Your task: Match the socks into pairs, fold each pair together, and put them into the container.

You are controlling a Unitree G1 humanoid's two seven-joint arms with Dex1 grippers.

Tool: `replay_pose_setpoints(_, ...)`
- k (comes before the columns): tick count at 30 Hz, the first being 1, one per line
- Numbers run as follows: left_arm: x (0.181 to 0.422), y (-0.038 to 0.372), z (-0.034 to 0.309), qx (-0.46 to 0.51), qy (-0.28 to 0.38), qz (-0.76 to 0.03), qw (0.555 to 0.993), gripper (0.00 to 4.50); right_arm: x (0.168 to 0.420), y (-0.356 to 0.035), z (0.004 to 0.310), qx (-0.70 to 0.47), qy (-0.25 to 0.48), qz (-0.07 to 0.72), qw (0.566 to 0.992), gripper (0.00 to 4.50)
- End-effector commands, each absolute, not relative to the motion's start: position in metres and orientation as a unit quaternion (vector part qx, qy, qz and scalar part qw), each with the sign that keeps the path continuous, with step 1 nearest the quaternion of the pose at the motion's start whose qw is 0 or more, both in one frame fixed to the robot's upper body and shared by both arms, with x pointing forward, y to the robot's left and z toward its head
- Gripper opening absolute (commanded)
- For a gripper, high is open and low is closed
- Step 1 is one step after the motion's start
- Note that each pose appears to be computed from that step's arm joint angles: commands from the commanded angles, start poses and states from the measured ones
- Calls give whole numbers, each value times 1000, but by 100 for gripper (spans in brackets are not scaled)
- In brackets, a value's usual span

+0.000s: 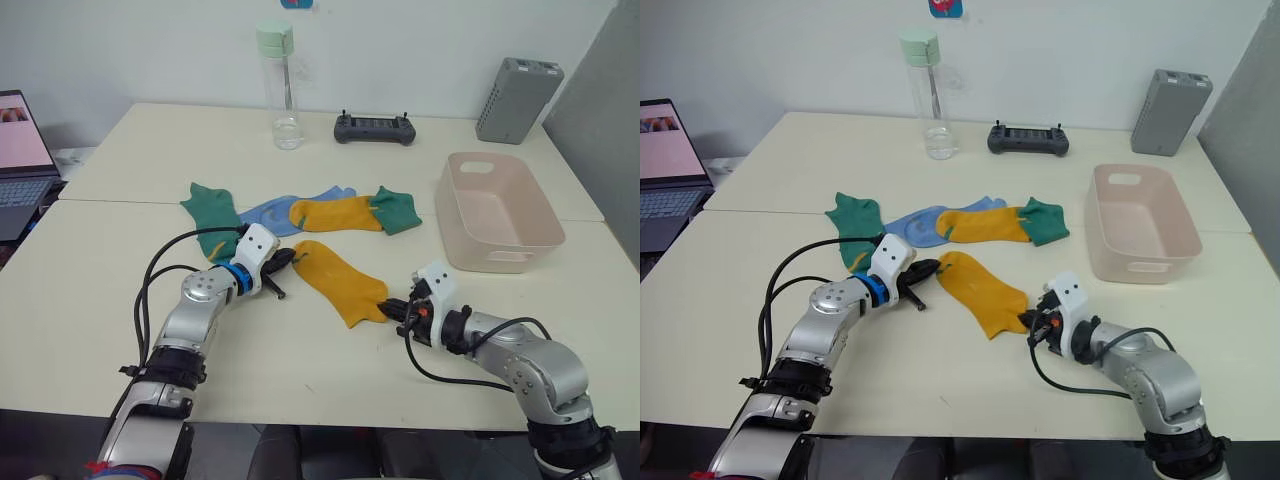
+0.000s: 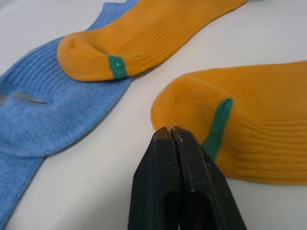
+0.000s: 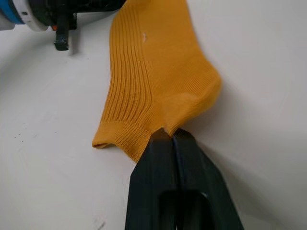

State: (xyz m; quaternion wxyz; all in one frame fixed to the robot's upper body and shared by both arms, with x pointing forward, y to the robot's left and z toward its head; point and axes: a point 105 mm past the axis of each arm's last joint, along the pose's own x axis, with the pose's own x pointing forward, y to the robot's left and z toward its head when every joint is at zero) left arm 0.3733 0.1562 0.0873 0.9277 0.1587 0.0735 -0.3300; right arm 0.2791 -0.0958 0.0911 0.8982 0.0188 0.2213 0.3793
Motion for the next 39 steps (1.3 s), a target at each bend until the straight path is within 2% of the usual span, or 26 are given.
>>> replay_pose_setpoints(1,361,157,95,119,71,-328,935,0,282,-109,105,15,203,381,902,2)
replay_pose_setpoints(4,353,156,99,64,79,-315,944,0,285,-116,107,9,207,388,898,2)
replay_pose_setpoints(9,359,161,114,-12,74,-282,956,0,282,-122,106,2,225,411,884,2)
replay_pose_setpoints(12,362,152,117,-4,75,-306,949,59,279,-123,105,3,229,415,880,0)
replay_pose_setpoints(20,381,129,105,32,104,-320,941,308,276,-127,102,3,235,409,882,0)
replay_pose_setpoints(25,383,116,91,48,130,-343,929,308,273,-124,102,3,232,408,883,0)
replay_pose_setpoints(29,377,110,85,57,141,-365,919,224,271,-125,101,3,232,405,884,0)
replay_pose_setpoints(36,369,109,86,51,141,-382,912,2,272,-127,101,3,231,401,886,0)
replay_pose_setpoints(39,367,113,88,46,137,-379,914,2,274,-127,102,2,229,402,887,0)
